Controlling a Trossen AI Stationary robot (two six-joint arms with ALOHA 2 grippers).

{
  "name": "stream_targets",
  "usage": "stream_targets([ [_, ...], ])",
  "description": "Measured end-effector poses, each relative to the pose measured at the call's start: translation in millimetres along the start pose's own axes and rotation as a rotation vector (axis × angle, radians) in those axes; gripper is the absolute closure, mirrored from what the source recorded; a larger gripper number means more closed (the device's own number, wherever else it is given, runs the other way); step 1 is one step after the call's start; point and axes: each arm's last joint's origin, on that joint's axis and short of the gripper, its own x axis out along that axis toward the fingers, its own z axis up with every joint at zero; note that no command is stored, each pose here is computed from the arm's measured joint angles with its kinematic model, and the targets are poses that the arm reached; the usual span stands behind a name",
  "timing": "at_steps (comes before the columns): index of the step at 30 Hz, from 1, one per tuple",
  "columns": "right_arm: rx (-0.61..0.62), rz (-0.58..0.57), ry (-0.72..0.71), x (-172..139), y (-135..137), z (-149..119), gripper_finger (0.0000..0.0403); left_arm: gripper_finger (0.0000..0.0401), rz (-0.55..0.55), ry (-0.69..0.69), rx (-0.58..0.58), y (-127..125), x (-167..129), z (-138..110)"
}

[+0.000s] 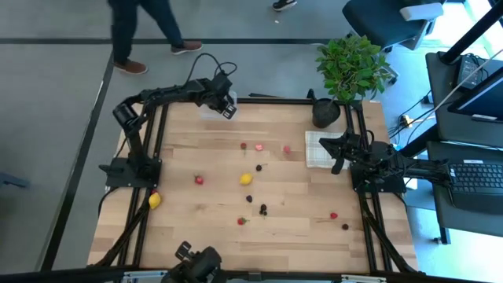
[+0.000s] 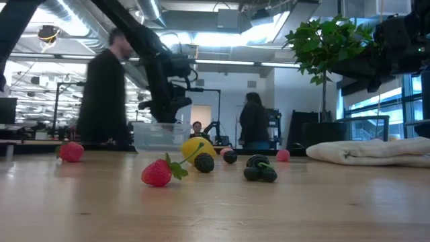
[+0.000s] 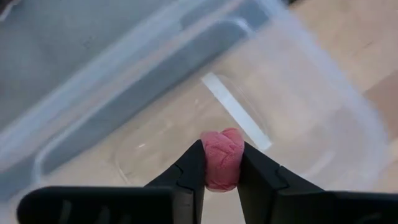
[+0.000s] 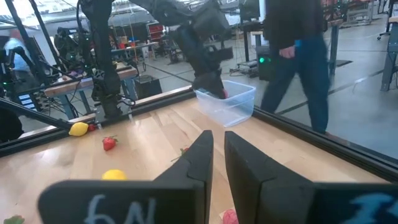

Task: Pick and placing Produce into tupperware
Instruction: Put the bottom left pink peach into the transparent bin, then put the middle left red strawberry into the transparent bin

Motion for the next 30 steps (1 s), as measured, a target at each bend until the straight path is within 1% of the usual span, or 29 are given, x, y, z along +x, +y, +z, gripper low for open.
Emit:
stream_targets([
  [4, 0.001, 0.0, 0.001, 0, 0, 0, 0.0358, 0.0313, 0.01, 0.017, -0.006, 3, 8, -1],
  [15, 0.001, 0.0, 0.001, 0, 0, 0, 0.0358, 0.0273, 0.011, -0.002, 0.022, 5, 2, 1],
  [18, 0.001, 0.0, 0.001, 0, 0, 0, 0.0358, 0.0251, 0.017, -0.002, 0.041, 6, 2, 1],
  [21, 0.001, 0.0, 0.001, 0, 0, 0, 0.0358, 0.0219, 0.016, 0.001, 0.061, 7, -1, 2],
  [23, 0.0, 0.001, 0.001, 0, 0, 0, 0.0358, 0.0195, 0.007, -0.01, 0.073, 7, -10, 6],
  [25, 0.0, 0.0, 0.001, 0, 0, 0, 0.0358, 0.0175, 0.004, -0.036, 0.091, 6, -26, 10],
  [27, 0.001, 0.001, 0.002, 0, 0, 0, 0.0358, 0.0161, 0.001, -0.091, 0.107, 4, -47, 14],
  [30, 0.0, 0.0, 0.005, 0, 0, -1, 0.0358, 0.015, -0.027, -0.204, 0.153, -2, -87, 15],
])
